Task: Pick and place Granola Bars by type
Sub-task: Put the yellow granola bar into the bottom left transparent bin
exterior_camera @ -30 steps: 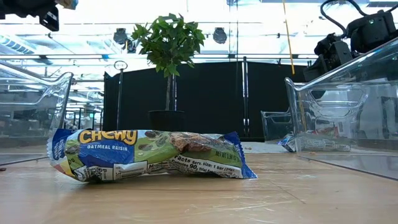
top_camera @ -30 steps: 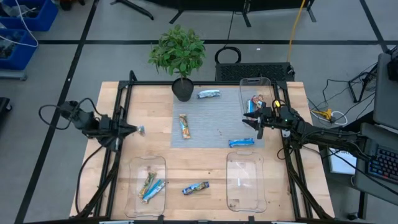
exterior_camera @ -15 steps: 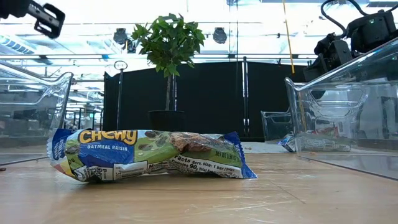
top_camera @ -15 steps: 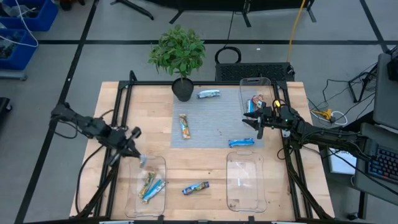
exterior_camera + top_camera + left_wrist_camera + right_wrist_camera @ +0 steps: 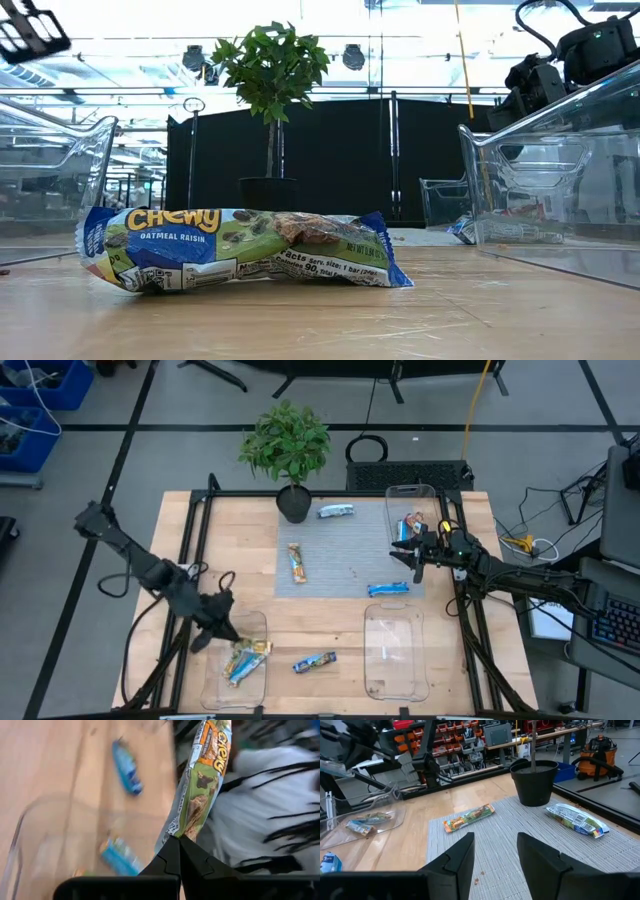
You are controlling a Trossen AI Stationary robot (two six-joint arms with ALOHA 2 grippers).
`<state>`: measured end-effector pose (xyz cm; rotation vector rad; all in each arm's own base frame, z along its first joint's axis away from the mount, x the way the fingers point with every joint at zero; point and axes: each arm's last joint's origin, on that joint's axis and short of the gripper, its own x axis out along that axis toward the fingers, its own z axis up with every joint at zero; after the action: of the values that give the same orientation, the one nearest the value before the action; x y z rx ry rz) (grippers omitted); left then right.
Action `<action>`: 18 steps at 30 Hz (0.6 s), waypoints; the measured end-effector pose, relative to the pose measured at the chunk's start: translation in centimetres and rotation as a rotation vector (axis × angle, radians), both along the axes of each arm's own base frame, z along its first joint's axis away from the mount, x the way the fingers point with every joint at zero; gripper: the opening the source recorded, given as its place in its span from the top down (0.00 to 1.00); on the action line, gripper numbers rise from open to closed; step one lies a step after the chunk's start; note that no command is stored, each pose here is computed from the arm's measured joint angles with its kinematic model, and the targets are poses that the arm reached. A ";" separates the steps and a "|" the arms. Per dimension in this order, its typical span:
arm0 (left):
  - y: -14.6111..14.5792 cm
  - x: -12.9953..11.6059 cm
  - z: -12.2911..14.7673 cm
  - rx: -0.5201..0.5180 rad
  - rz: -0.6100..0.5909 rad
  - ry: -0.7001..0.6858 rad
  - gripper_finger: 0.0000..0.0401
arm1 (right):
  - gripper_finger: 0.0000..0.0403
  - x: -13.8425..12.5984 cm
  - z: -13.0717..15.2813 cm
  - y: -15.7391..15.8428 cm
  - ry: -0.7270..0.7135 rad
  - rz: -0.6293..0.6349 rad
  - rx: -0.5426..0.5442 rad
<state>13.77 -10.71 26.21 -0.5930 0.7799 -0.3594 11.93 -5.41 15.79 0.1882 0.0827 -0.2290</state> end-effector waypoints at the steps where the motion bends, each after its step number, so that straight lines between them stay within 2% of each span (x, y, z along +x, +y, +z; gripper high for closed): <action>1: -0.4 0.0 0.3 0.017 0.021 0.049 1.00 | 0.65 0.0 0.0 0.0 0.003 0.001 -0.002; 5: -2.0 -0.4 0.9 0.045 0.136 0.207 1.00 | 0.65 0.0 0.0 0.0 0.004 0.002 -0.003; 11: -3.2 -1.6 -1.6 0.077 0.370 0.517 1.00 | 0.65 0.0 0.0 0.0 0.004 0.003 -0.003; 14: -3.9 -1.6 -2.6 0.085 0.404 0.582 1.00 | 0.65 0.0 0.0 0.0 0.004 0.004 -0.003; 18: -4.4 -1.3 -3.0 0.095 0.408 0.583 1.00 | 0.65 0.0 0.0 0.0 0.004 0.007 -0.003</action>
<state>12.48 -15.13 23.18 -0.7603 1.1950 0.2406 11.94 -5.39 15.76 0.1849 0.0871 -0.2229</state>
